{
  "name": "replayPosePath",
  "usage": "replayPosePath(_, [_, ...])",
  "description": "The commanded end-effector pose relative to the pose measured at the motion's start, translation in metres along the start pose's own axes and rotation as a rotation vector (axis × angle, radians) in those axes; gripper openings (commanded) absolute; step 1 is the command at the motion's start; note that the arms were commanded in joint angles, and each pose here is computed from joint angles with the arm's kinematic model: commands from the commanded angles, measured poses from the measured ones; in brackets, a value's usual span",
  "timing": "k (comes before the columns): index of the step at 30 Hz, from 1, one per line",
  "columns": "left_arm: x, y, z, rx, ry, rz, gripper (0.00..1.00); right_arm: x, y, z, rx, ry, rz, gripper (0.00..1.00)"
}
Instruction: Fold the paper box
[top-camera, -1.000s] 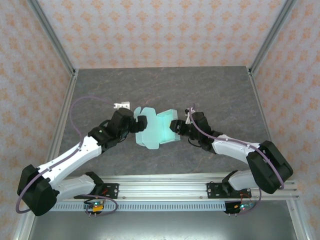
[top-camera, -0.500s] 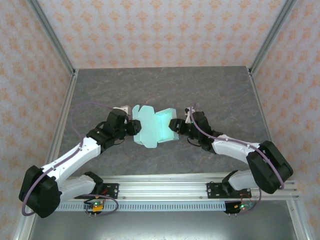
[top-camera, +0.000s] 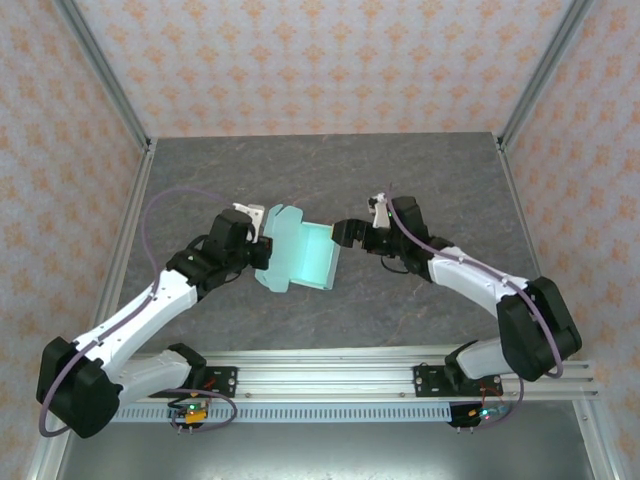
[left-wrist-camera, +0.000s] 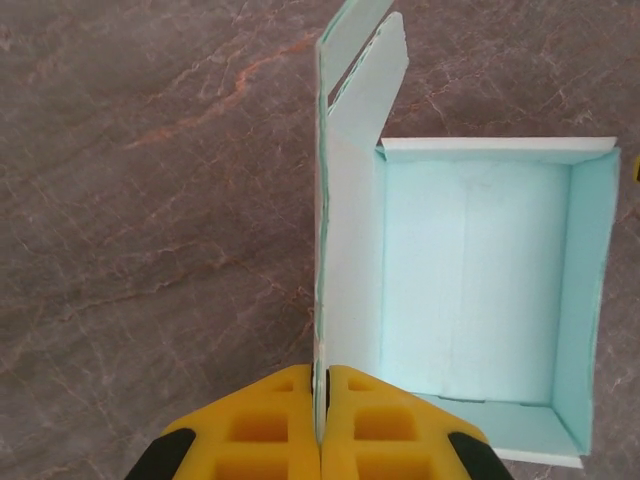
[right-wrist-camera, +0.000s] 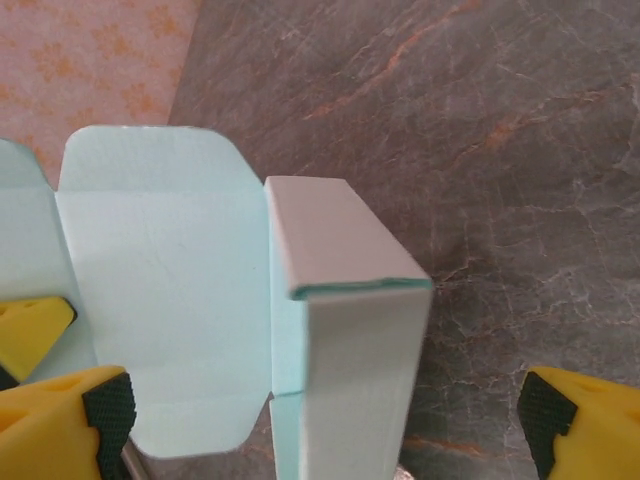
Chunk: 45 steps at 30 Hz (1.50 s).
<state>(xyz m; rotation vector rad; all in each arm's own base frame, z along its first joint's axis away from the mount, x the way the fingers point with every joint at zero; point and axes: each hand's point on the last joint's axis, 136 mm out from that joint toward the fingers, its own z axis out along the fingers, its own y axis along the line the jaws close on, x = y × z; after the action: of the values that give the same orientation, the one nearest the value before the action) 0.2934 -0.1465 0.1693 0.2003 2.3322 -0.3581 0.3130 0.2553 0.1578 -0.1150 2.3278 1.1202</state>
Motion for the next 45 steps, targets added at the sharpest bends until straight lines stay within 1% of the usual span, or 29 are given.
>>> replayPosePath(1, [-0.013, -0.001, -0.016, -0.004, -0.034, 0.105, 0.00, 0.005, 0.016, -0.012, -0.005, 0.093, -0.077, 0.99])
replayPosePath(3, [-0.016, -0.008, -0.019, 0.038, -0.051, 0.136, 0.00, 0.001, 0.010, -0.012, 0.050, 0.156, -0.083, 0.99])
replayPosePath(4, [-0.017, -0.011, -0.021, 0.055, -0.062, 0.147, 0.00, 0.001, 0.004, -0.010, 0.082, 0.206, -0.079, 1.00])
replayPosePath(5, [-0.019, -0.013, -0.023, 0.067, -0.077, 0.150, 0.00, -0.001, 0.002, -0.008, 0.101, 0.247, -0.082, 0.98])
replayPosePath(6, [-0.022, -0.014, -0.025, 0.073, -0.095, 0.152, 0.00, 0.001, -0.008, -0.006, 0.162, 0.290, -0.068, 0.95])
replayPosePath(7, [-0.022, -0.015, -0.026, 0.080, -0.105, 0.155, 0.00, 0.000, -0.011, -0.004, 0.190, 0.313, -0.061, 0.94])
replayPosePath(9, [-0.024, -0.020, -0.029, 0.110, -0.134, 0.164, 0.00, 0.003, -0.006, 0.004, 0.152, 0.374, -0.064, 0.88])
replayPosePath(11, [-0.025, -0.024, -0.032, 0.137, -0.153, 0.174, 0.00, 0.005, 0.002, 0.011, 0.090, 0.389, -0.062, 0.86])
replayPosePath(15, [-0.025, -0.028, -0.037, 0.163, -0.170, 0.190, 0.00, 0.004, 0.012, 0.018, -0.007, 0.402, -0.111, 0.86])
replayPosePath(21, [-0.022, -0.040, -0.035, 0.234, -0.154, 0.200, 0.00, 0.013, 0.029, 0.015, -0.142, 0.487, -0.112, 0.88])
replayPosePath(23, [-0.020, -0.043, -0.034, 0.253, -0.146, 0.202, 0.00, 0.014, 0.032, 0.014, -0.169, 0.497, -0.113, 0.88])
replayPosePath(29, [-0.019, -0.058, -0.039, 0.335, -0.156, 0.221, 0.00, 0.009, 0.027, 0.015, -0.172, 0.518, -0.102, 0.89])
replayPosePath(33, [-0.021, -0.069, -0.047, 0.402, -0.168, 0.239, 0.00, 0.007, 0.014, 0.017, -0.138, 0.538, -0.090, 0.89])
replayPosePath(37, [-0.021, -0.067, -0.047, 0.394, -0.165, 0.242, 0.00, 0.009, 0.012, 0.016, -0.162, 0.543, -0.074, 0.89])
replayPosePath(40, [-0.021, -0.066, -0.044, 0.384, -0.165, 0.239, 0.00, 0.013, 0.018, 0.011, -0.201, 0.557, -0.069, 0.84])
replayPosePath(45, [-0.021, -0.066, -0.044, 0.387, -0.167, 0.238, 0.00, 0.015, 0.019, 0.008, -0.212, 0.544, -0.053, 0.85])
